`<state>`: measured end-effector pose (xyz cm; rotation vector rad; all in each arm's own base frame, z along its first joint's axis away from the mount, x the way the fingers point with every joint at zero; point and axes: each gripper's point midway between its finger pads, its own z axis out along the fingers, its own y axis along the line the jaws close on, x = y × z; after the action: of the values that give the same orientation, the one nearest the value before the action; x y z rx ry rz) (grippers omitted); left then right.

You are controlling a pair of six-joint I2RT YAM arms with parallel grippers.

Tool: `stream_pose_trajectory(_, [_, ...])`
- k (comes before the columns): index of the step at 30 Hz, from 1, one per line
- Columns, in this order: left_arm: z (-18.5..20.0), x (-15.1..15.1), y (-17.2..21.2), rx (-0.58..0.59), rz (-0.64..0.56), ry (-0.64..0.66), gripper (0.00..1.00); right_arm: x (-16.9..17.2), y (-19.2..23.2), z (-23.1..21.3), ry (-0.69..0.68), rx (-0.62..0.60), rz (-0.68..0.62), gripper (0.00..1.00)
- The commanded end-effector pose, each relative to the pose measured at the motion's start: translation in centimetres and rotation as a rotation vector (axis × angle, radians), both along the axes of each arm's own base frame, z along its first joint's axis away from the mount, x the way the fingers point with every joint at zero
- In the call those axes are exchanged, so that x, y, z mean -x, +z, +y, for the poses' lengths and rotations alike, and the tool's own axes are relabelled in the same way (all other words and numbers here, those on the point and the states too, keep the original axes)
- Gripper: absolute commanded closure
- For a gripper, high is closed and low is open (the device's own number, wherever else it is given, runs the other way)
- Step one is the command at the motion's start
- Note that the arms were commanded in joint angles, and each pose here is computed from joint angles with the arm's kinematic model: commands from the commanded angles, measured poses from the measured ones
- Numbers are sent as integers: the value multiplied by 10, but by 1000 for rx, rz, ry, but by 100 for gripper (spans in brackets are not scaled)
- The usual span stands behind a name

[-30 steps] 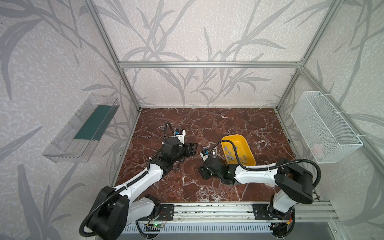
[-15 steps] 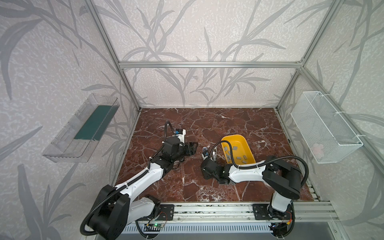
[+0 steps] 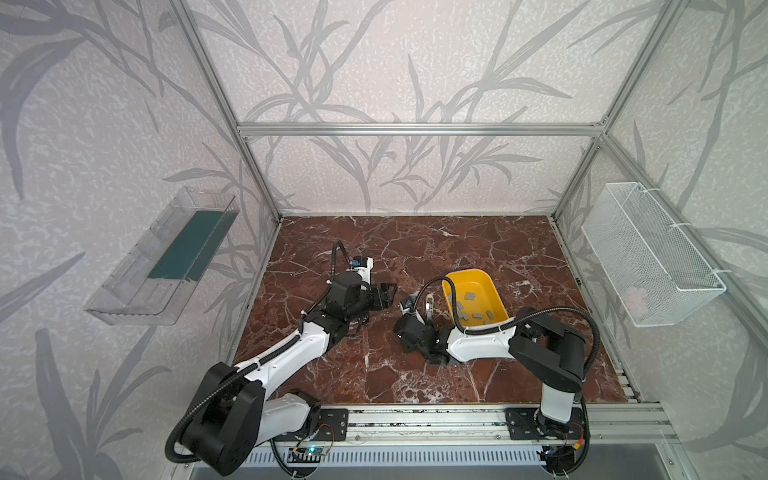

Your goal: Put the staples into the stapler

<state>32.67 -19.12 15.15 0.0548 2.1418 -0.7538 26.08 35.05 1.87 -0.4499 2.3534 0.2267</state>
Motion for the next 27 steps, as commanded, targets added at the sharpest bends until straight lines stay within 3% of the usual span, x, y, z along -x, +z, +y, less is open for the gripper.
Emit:
stream_pose_trajectory(1, [-6,-6,12,8,-28,-13,25,-1,-25,-22,-27,108,22,50])
stream_pose_trajectory(5, [-7,-7,11,9,-24,-18,25,-4,-30,-23,-26,119,27,49])
stream_pose_trajectory(12, [-7,-9,9,-1,-18,-16,25,-2,-33,-26,-29,119,29,63])
stream_pose_trajectory(22, [-4,-17,-4,-31,24,23,25,5,-30,-28,15,94,28,71])
stream_pose_trajectory(27, [-3,-32,-19,-22,71,56,33,7,-25,-25,71,24,-36,77])
